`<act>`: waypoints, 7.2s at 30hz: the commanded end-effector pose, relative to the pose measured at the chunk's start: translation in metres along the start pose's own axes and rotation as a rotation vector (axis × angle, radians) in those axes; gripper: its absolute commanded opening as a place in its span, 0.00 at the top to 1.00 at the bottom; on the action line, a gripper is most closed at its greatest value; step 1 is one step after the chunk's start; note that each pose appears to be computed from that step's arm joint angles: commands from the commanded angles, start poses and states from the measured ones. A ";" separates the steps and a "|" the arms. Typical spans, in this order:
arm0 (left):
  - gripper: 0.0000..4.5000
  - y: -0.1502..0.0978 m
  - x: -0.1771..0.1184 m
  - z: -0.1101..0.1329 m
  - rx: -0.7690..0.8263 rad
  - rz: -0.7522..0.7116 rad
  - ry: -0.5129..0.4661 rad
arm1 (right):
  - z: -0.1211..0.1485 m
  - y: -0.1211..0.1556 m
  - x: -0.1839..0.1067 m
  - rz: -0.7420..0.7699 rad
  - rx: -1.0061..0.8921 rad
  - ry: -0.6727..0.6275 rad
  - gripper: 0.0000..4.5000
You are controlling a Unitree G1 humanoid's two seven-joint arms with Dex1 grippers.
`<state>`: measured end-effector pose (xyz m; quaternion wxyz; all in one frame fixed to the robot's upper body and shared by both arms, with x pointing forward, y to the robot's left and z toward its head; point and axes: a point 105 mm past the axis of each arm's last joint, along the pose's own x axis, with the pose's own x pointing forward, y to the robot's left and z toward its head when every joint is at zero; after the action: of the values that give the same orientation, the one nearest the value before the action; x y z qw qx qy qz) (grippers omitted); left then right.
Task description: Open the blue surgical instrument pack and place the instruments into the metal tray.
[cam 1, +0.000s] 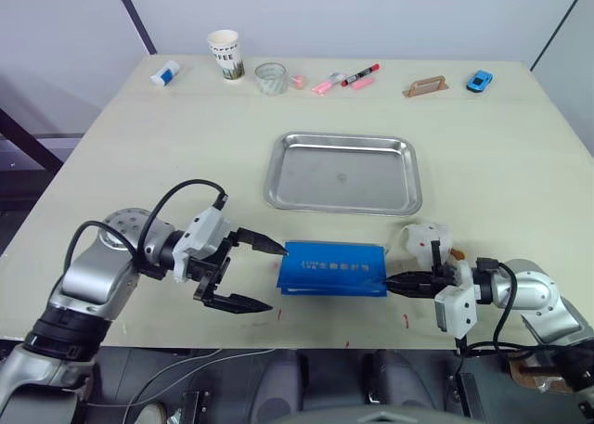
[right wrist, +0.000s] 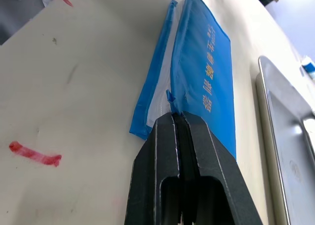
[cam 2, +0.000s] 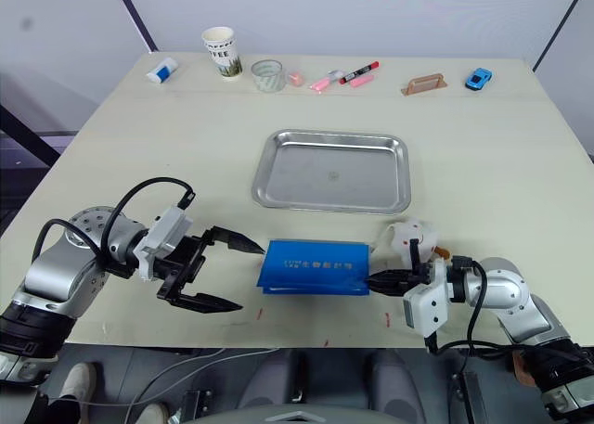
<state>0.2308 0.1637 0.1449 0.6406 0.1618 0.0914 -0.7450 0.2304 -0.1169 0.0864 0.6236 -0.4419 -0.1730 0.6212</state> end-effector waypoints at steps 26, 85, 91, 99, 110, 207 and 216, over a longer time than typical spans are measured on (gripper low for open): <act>0.00 0.023 0.011 -0.022 0.048 0.085 -0.065 | -0.012 -0.043 -0.025 -0.065 0.976 -0.092 0.98; 1.00 0.031 0.035 -0.023 0.020 0.085 -0.167 | -0.041 -0.049 -0.071 -0.340 0.962 0.114 0.02; 1.00 0.033 0.037 -0.021 0.018 0.085 -0.177 | -0.060 -0.032 -0.063 -0.314 1.020 0.190 0.02; 1.00 0.030 0.041 -0.009 0.038 0.104 -0.180 | -0.045 -0.025 -0.076 -0.330 1.056 0.186 0.62; 1.00 0.027 0.043 -0.019 0.025 0.143 -0.111 | -0.019 -0.028 -0.115 -0.421 1.071 0.070 1.00; 1.00 0.040 0.060 -0.033 0.028 0.123 -0.139 | 0.055 -0.068 -0.036 0.007 0.321 -0.236 0.01; 1.00 0.039 0.062 -0.032 0.034 0.116 -0.141 | 0.032 -0.060 -0.046 -0.090 0.757 -0.180 0.01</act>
<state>0.2672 0.1086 0.1017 0.6860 0.1174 0.0099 -0.7180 0.2342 -0.1355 0.1584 0.7387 -0.1270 -0.0051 0.6619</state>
